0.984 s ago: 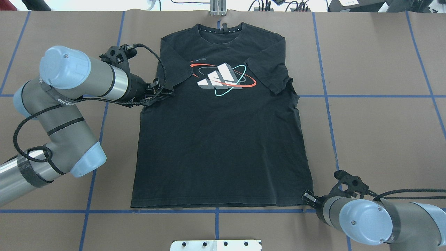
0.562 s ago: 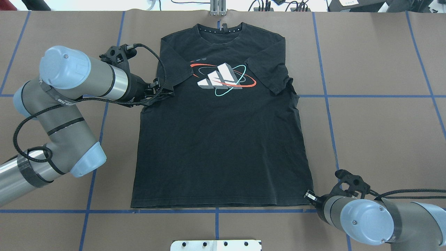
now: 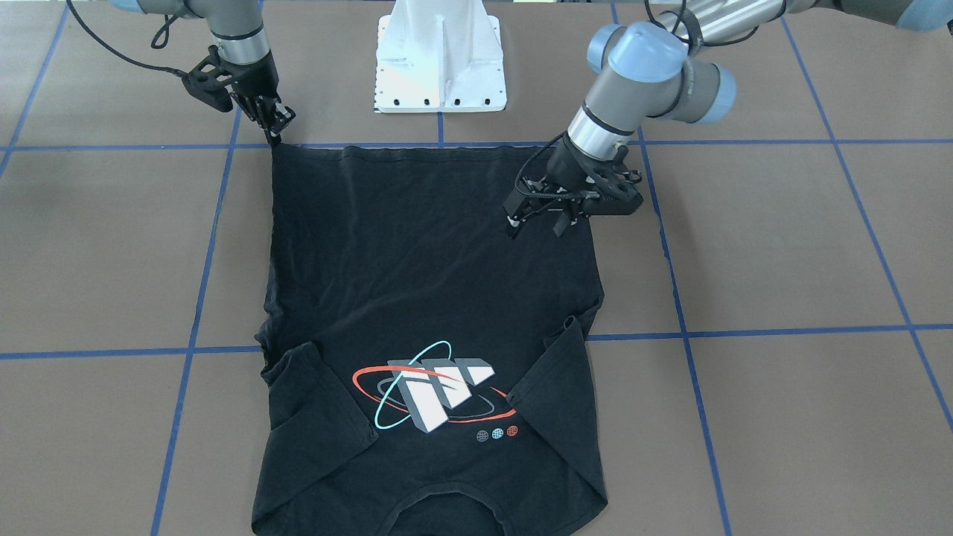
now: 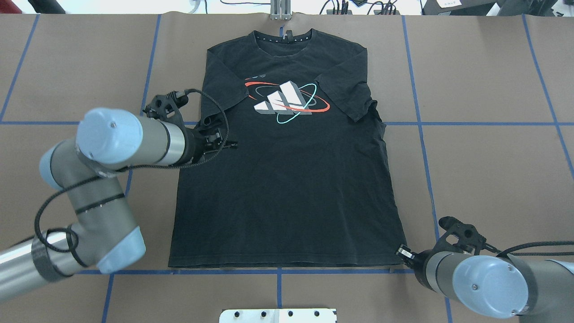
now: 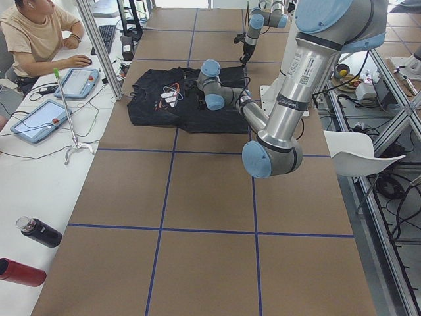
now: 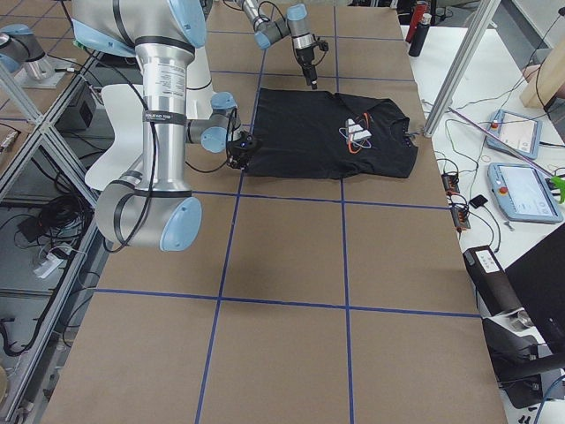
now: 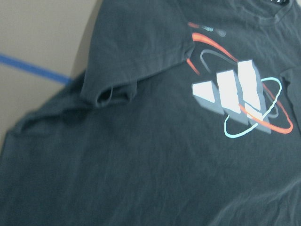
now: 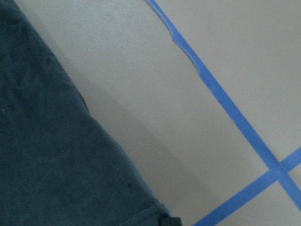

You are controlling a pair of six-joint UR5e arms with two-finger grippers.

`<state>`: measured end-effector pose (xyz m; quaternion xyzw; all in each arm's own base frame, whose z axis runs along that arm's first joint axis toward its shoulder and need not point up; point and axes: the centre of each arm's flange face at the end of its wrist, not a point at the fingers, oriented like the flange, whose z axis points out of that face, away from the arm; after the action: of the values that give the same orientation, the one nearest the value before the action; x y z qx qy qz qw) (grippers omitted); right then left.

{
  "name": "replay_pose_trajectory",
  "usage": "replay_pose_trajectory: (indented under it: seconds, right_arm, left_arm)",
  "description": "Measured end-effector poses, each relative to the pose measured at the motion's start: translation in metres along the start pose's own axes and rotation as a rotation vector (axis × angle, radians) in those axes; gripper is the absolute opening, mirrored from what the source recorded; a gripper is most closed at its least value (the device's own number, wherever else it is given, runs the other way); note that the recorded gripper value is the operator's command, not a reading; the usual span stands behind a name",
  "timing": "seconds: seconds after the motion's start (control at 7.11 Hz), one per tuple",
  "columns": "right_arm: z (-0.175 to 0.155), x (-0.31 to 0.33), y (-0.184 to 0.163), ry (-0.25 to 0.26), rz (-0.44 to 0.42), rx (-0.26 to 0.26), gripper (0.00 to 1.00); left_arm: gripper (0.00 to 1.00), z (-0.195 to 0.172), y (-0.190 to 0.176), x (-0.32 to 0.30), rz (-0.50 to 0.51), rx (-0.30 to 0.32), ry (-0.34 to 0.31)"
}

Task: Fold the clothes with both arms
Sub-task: 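Move the left gripper to the other hem corner nearest the robot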

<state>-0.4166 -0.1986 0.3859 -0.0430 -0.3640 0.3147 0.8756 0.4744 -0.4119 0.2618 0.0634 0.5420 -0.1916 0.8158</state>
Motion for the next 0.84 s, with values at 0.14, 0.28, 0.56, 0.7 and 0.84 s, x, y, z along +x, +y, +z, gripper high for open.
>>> replay_pose_trajectory:
  seconds: [0.14,0.28,0.56,0.7,0.84]
  right_arm:
    - [-0.006,0.002,-0.003,-0.001,0.003,-0.006,0.0]
    - [-0.009,0.003,-0.005,-0.001,0.006,-0.008,0.0]
    - [-0.01,0.003,-0.007,-0.001,0.009,-0.008,0.0]
    - [-0.009,0.003,-0.007,0.0,0.009,-0.009,0.0]
    - [-0.009,0.003,-0.006,0.0,0.009,-0.01,0.0]
  left_arm:
    - [0.99,-0.005,0.03,0.0,0.004,0.021,-0.061]
    - [0.99,-0.011,0.056,-0.013,0.023,0.039,-0.122]
    - [0.94,-0.022,0.081,-0.067,0.054,0.051,-0.216]
    - [0.79,-0.025,0.086,-0.089,0.061,0.046,-0.252]
    - [0.69,-0.025,0.095,-0.101,0.052,0.031,-0.271]
